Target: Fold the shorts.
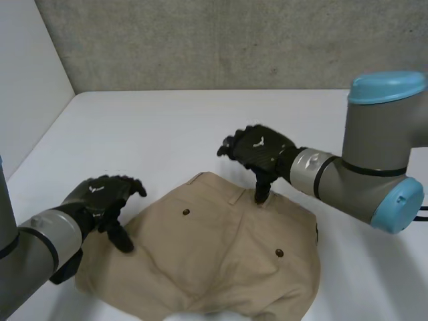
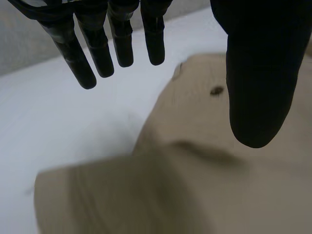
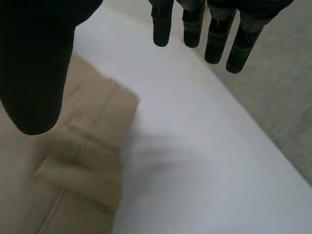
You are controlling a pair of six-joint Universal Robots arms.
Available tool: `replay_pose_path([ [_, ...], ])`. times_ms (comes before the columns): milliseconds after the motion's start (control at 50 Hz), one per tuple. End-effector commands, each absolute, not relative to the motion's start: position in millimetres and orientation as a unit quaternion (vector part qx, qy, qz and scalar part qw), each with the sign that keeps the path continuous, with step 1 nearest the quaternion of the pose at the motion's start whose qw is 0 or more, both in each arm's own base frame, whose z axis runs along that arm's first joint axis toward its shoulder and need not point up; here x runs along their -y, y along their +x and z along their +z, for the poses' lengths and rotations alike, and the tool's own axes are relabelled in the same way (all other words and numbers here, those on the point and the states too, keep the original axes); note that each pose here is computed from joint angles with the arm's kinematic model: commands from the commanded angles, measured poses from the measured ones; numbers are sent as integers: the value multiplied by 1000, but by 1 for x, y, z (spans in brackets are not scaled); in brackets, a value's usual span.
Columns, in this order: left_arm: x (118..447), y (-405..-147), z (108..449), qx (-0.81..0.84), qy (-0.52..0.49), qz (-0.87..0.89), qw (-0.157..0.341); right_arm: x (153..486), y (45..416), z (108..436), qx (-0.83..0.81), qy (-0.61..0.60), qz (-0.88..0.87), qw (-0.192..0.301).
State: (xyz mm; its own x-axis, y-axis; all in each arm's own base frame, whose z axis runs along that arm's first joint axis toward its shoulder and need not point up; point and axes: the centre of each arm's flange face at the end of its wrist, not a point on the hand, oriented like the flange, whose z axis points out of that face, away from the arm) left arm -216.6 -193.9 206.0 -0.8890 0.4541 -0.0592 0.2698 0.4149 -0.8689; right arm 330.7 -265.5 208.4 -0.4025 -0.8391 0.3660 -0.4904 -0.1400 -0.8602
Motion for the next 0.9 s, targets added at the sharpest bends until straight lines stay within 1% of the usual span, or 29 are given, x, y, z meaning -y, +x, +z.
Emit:
replay_pose_path([
  [20,187,-205,192,856,-233,456,65,257,327,191,-613,-598,-504,110],
  [80,190,-195,186,863,-234,446,47,255,326,188,-607,-611,-498,102],
  [140,191,-193,182,865,-237,439,41,254,326,186,-608,-612,-495,102],
  [220,193,-194,179,865,-241,438,39,253,325,180,-612,-615,-487,102],
  [300,203,-196,175,861,-239,448,38,253,325,173,-616,-617,-478,105],
  [400,222,-202,178,835,-238,495,37,257,327,171,-604,-623,-488,97],
  [440,228,-204,180,824,-241,511,34,261,329,173,-598,-620,-499,90],
  [520,251,-211,190,790,-259,555,17,281,334,187,-578,-592,-558,54],
  [540,264,-215,198,772,-268,577,8,290,336,194,-574,-570,-586,40],
  [600,283,-225,222,732,-275,623,-1,307,339,217,-562,-519,-644,21],
  [620,294,-235,242,702,-274,658,0,317,341,237,-548,-476,-688,14],
  [660,305,-246,265,669,-264,695,0,327,341,261,-529,-427,-734,9],
  [680,309,-250,276,654,-258,711,-2,333,340,285,-506,-377,-776,7],
  [700,316,-258,302,621,-239,747,-7,335,338,299,-491,-351,-797,6],
  [740,319,-262,327,590,-211,779,-13,337,335,322,-461,-308,-832,4],
  [760,320,-264,338,574,-197,794,-15,336,332,340,-434,-275,-858,3],
  [780,321,-266,355,548,-176,818,-17,335,330,347,-422,-263,-868,2],
  [840,315,-274,364,523,-163,837,-3,328,326,351,-415,-260,-872,1],
  [880,306,-280,361,520,-166,838,10,324,324,343,-428,-271,-862,3],
  [900,301,-283,357,524,-171,834,15,320,322,331,-448,-285,-847,6],
])
